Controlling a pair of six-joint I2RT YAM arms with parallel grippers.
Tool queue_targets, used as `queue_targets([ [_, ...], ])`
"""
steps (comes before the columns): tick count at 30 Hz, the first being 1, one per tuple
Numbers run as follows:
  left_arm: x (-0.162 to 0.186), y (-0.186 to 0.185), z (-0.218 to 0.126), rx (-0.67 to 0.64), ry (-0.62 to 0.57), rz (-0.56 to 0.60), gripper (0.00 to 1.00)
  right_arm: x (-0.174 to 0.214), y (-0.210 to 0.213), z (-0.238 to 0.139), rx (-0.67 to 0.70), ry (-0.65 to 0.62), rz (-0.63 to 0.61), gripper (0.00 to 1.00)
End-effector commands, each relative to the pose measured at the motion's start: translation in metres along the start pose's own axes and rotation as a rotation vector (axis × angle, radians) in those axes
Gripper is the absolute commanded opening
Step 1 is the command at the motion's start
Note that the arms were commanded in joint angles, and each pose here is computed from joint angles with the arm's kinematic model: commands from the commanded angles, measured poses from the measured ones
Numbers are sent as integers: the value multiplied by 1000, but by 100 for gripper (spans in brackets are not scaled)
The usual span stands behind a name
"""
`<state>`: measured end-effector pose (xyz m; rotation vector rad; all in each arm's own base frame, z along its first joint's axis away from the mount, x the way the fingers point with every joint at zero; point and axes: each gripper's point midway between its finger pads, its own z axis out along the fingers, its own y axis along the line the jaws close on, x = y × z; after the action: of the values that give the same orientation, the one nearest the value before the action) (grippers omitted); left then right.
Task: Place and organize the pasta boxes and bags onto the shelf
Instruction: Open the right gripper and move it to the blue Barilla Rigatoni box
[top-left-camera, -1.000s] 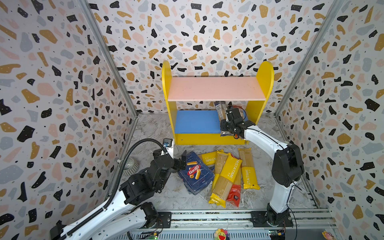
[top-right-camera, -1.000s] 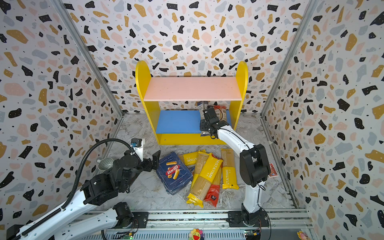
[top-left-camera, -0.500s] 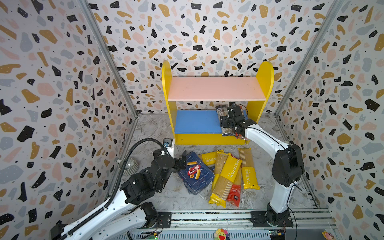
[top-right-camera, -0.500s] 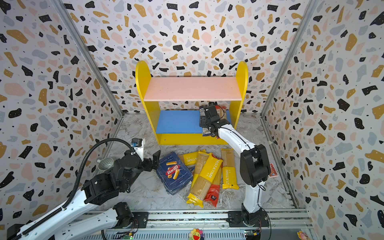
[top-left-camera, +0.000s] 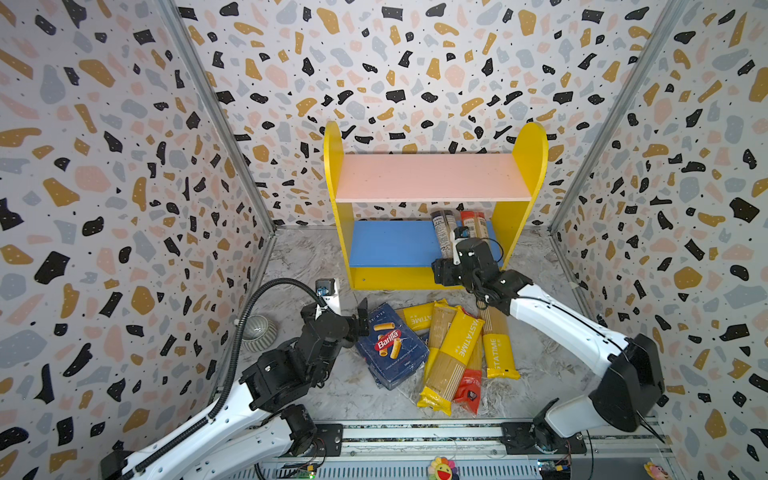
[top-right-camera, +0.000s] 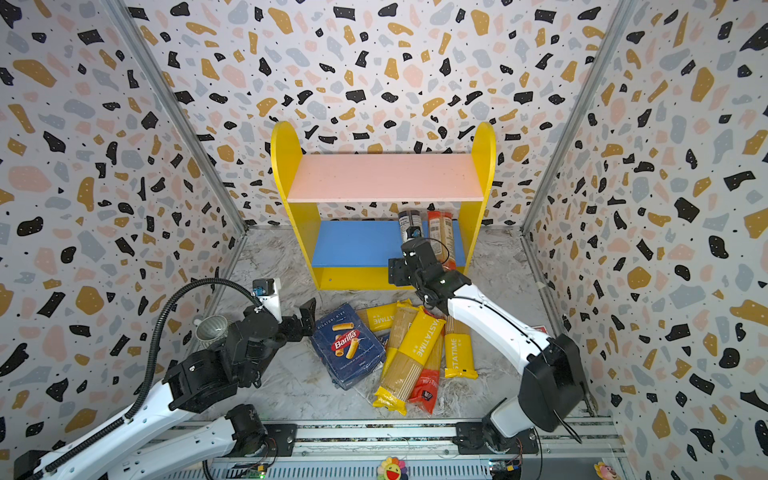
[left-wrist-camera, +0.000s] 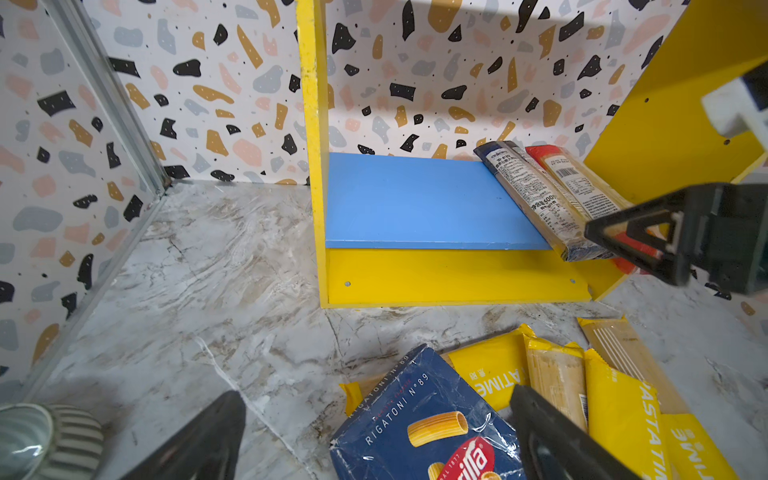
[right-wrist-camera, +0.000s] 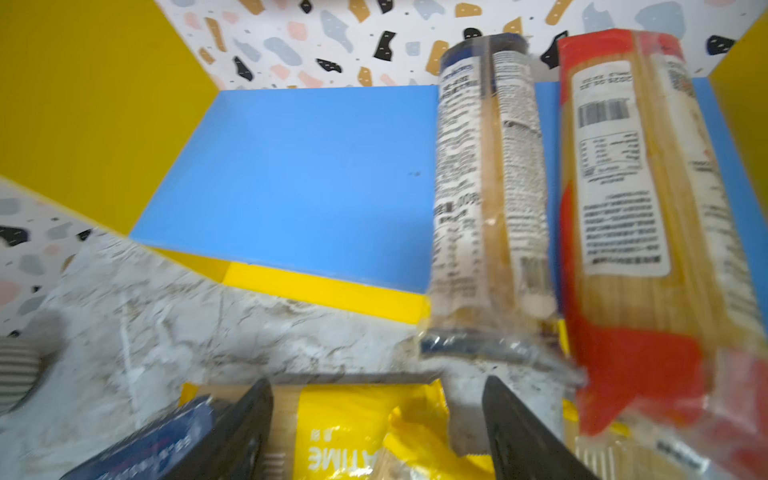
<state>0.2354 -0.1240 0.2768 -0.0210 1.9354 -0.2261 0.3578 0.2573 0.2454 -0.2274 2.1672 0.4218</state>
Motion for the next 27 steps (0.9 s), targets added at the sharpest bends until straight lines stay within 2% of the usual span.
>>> queue_targets([
  [1,11,-5,6,35,-12,-161,99,21,26,-25,-105,38,11,79],
  [4,12,-2,4,57,-44,-240,99,57,40,-27,-218,134,29,80],
  [7,18,7,3,36,-55,-259,99,88,39,-24,-252,209,35,82],
  [12,61,15,19,-41,56,-247,100,128,51,-22,-370,317,36,86],
  [14,82,13,28,-62,115,-240,99,141,57,-21,-422,356,39,86],
  [18,117,16,40,-102,185,-299,99,163,72,-20,-539,429,59,86],
  [22,135,25,40,-114,183,-356,91,176,78,-20,-596,474,66,87],
  [27,145,37,38,-99,141,-415,86,192,76,-14,-599,548,61,90],
])
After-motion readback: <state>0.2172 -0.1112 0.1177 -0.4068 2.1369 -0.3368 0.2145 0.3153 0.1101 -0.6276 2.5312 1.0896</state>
